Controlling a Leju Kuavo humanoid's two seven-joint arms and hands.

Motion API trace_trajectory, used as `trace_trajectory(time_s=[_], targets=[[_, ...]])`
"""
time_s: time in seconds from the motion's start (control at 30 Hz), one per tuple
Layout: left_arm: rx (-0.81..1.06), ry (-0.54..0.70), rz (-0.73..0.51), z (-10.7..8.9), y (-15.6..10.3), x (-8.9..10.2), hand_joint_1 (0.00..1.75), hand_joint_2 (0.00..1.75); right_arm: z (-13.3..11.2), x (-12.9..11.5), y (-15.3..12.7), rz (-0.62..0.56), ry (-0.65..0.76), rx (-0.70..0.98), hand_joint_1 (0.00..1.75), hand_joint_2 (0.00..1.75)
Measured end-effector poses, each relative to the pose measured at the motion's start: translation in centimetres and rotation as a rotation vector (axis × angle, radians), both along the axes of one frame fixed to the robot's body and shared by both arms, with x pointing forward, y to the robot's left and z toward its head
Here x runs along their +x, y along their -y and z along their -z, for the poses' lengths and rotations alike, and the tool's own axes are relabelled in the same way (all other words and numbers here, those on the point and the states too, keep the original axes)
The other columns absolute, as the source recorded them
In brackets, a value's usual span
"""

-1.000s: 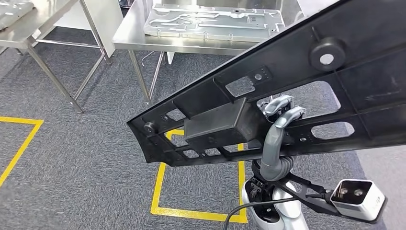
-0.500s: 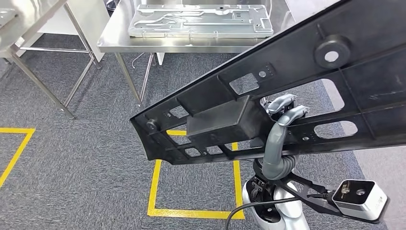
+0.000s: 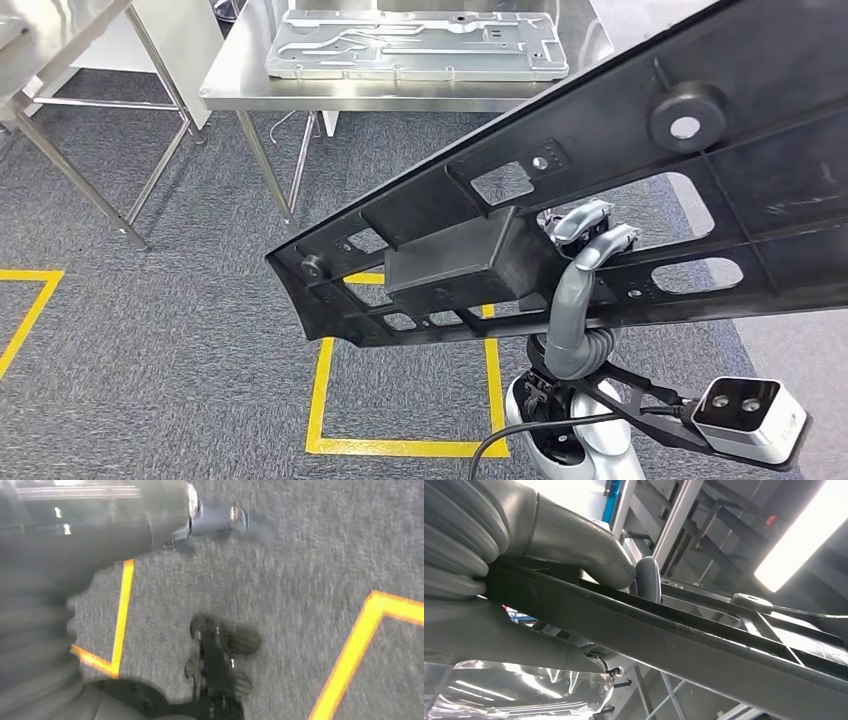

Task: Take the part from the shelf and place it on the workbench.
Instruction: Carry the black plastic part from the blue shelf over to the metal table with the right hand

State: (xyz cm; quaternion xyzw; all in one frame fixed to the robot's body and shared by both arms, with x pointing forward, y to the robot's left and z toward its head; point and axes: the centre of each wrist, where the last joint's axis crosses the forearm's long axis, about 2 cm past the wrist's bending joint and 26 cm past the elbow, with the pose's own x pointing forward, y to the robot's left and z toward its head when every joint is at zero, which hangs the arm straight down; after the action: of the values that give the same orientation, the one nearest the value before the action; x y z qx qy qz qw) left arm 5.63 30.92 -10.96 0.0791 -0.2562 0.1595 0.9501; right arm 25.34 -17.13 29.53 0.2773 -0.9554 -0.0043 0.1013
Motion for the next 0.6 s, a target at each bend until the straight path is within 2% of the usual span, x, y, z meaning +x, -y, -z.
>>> trace_trajectory(time_s=[0.6], targets=[[0.006,0.014,0.015,-0.03,0.1,0.22,0.0,1.75,0.2,0.06,0.48,0.004,-0.003,0.003,1.75,1.75]])
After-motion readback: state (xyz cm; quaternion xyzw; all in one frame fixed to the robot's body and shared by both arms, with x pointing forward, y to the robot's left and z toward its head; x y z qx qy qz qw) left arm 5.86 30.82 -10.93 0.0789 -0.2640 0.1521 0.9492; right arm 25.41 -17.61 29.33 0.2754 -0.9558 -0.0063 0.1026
